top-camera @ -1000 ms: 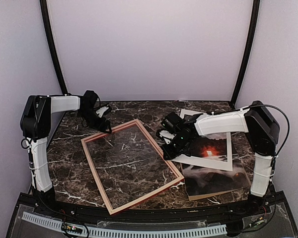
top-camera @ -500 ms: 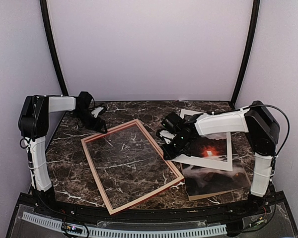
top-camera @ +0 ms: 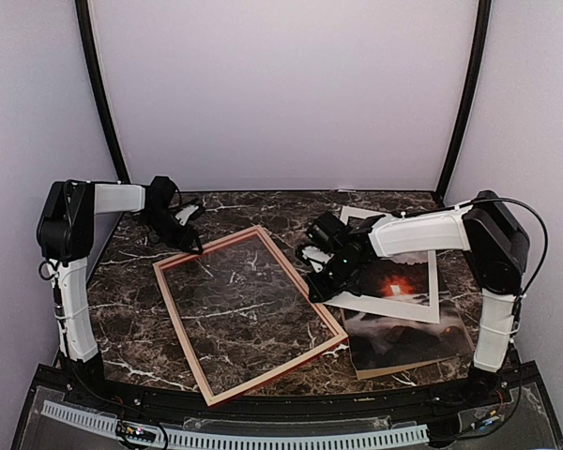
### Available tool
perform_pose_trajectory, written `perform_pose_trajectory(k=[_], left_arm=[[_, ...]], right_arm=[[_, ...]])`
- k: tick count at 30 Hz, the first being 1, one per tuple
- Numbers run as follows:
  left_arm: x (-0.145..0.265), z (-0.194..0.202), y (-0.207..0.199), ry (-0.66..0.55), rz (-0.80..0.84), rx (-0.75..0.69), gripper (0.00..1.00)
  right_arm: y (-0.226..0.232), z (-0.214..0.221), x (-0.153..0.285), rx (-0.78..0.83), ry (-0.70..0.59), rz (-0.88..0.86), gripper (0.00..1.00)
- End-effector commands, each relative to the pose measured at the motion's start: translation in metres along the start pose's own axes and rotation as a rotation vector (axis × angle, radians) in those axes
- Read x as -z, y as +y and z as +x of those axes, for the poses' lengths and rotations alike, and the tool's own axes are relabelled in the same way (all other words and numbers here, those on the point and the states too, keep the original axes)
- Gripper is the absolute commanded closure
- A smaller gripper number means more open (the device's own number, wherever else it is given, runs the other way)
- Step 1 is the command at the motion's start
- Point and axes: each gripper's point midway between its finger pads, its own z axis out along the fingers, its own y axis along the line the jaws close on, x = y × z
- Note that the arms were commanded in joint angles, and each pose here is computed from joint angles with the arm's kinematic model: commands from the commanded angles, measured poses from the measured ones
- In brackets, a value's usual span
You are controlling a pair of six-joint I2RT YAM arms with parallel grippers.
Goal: Put the photo into the frame
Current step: Pick up the glass panel from the frame body.
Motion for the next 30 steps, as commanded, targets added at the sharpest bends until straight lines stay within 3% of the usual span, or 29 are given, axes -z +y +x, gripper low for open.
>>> perform_pose_trajectory(k=[1, 13, 23, 26, 30], left_arm=[[-0.003, 0.004, 0.005, 0.004, 0.036, 0.038, 0.59], [0.005, -0.003, 0.025, -0.035, 0.089, 0.163, 0.74], [0.020, -0.022, 0.034, -0.102, 0.133, 0.225, 0.75], [0.020, -0.021, 0.032, -0.092, 0.146, 0.227, 0.70], [0.022, -0.018, 0.032, -0.079, 0.153, 0.235, 0.49]], right_arm=[[-0.007, 0.019, -0.009, 0.012, 0.054, 0.008, 0.94], [-0.006, 0.025, -0.012, -0.002, 0.059, -0.002, 0.95], [-0.007, 0.029, -0.012, -0.018, 0.059, -0.002, 0.96], [-0.007, 0.029, -0.012, -0.020, 0.059, -0.005, 0.96], [-0.006, 0.027, -0.012, -0.022, 0.056, -0.009, 0.96]])
